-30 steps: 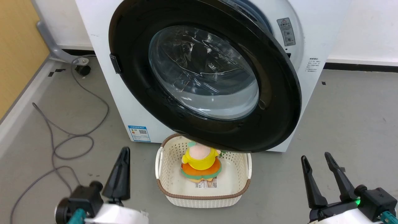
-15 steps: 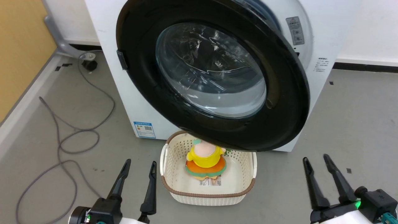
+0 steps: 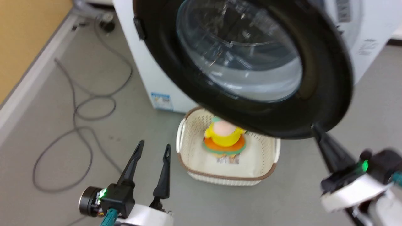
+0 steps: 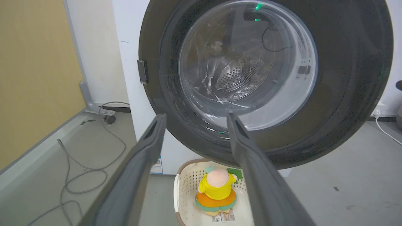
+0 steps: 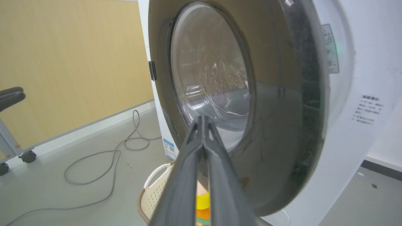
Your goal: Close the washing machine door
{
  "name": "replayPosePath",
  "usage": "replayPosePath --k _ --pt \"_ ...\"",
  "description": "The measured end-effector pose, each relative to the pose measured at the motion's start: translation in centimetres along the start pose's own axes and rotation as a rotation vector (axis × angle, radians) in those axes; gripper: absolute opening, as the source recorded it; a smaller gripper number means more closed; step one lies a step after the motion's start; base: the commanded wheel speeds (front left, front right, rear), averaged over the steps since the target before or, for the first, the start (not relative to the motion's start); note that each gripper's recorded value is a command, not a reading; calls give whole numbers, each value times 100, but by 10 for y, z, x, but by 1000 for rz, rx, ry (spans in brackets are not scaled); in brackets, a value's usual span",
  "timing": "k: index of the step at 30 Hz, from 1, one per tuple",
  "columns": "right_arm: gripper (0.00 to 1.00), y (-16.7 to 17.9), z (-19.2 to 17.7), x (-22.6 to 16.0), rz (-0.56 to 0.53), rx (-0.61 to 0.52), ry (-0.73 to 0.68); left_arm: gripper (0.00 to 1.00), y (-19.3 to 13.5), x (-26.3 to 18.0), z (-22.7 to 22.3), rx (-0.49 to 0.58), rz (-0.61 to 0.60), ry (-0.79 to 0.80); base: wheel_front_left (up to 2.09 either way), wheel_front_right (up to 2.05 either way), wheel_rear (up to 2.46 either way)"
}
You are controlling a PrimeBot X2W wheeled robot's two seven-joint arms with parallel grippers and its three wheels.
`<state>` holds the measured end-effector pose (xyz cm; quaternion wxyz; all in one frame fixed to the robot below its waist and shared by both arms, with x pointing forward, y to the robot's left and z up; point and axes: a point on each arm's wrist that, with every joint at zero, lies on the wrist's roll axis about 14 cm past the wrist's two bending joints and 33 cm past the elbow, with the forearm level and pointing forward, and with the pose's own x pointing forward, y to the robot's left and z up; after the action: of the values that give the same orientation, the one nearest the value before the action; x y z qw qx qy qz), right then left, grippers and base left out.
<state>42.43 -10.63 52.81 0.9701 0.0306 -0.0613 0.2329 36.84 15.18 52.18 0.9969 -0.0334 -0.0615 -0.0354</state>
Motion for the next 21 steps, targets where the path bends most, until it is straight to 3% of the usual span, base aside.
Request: replayPosePath --k 4,9,21 --pt "0 -21 -9 30 21 -24 27 100 5 7 -8 2 16 19 0 0 0" --pt "0 -61 -27 62 -19 -18 85 100 13 16 -16 22 32 39 0 0 0" --pt "0 -117 -45 129 -103 37 135 100 29 22 -32 47 83 85 0 0 0"
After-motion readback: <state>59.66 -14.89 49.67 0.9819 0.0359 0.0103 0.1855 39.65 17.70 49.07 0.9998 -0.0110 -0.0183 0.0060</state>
